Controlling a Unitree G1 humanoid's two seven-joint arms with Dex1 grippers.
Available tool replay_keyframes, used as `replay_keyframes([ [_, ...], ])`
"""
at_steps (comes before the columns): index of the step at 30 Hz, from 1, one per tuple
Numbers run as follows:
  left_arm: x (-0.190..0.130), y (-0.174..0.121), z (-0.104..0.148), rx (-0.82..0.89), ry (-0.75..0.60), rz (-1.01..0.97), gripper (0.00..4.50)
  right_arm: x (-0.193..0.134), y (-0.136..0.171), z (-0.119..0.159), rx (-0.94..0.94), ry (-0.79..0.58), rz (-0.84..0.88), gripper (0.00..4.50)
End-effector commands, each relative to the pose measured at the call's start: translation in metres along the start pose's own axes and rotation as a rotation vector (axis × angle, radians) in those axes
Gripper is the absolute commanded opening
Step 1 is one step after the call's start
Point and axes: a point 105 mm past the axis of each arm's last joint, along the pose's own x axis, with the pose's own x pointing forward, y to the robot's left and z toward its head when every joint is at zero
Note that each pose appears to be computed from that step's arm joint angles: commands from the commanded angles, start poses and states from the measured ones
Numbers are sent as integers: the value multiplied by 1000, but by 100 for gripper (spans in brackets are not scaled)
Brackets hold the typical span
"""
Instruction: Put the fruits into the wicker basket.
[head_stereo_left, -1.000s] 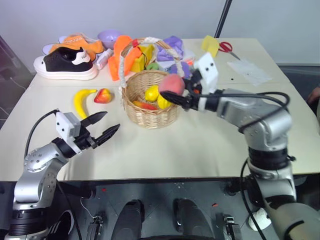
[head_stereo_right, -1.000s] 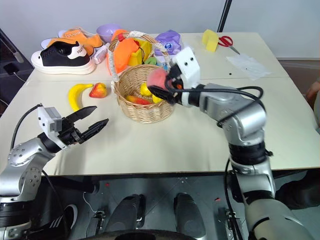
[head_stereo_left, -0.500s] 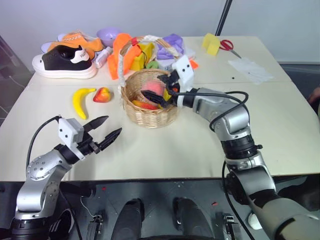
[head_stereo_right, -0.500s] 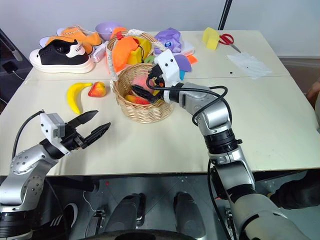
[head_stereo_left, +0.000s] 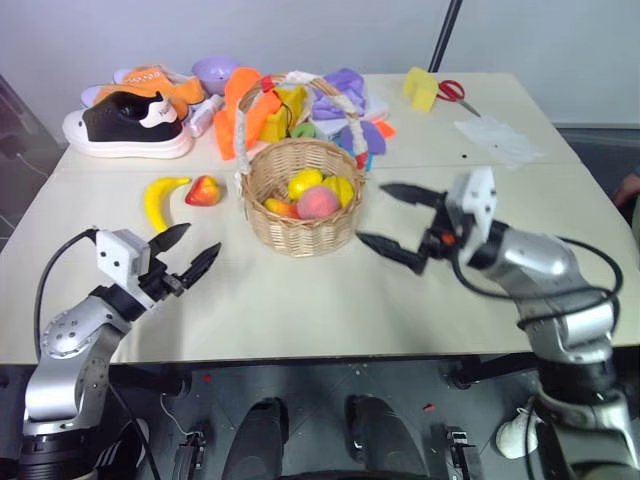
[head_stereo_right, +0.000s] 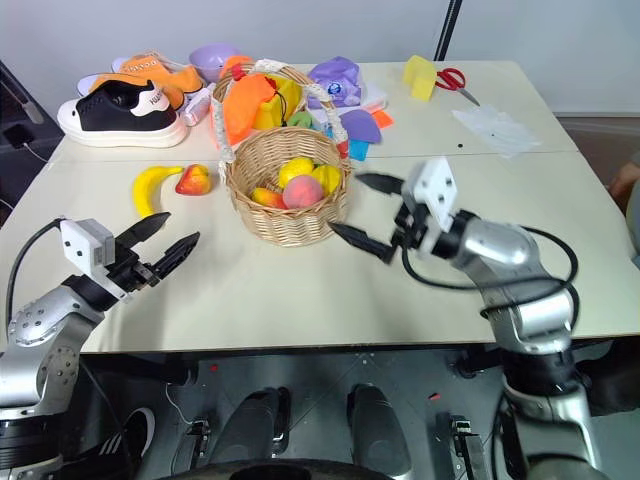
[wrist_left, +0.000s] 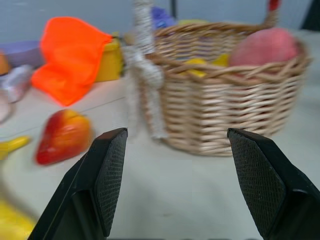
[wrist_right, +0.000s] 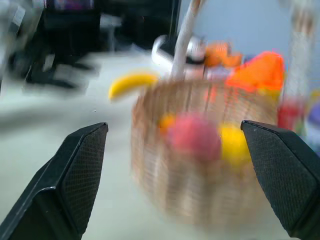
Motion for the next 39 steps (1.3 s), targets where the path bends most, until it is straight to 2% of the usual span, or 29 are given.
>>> replay_keyframes([
  [1, -4, 16, 8, 45, -30, 111, 342, -8, 3, 12, -125, -42, -31, 445],
  [4, -7, 21, 8, 59, -39, 177, 342, -11, 6, 6, -137, -37, -74, 445],
  [9, -6, 28, 4, 86, -13, 234, 342, -6, 13, 1, -158, -34, -46, 445],
  [13, -5, 47, 6, 121, 12, 347, 342, -2, 10, 3, -159, -54, -51, 445],
  [18, 4, 89, 5, 74, 105, 555, 342, 9, 15, 1, -157, -68, -2, 445],
  [27, 35, 122, -7, -26, 323, 621, 342, 20, 14, 2, -160, -89, 13, 445],
  [29, 41, 123, -15, -137, 359, 608, 342, 20, 14, 0, -165, -83, 6, 445],
  [33, 57, 122, -21, -173, 386, 545, 342, 21, 18, 2, -158, -91, 1, 445],
  [39, 63, 124, -38, -244, 424, 545, 342, 19, 15, 3, -153, -88, -29, 445],
])
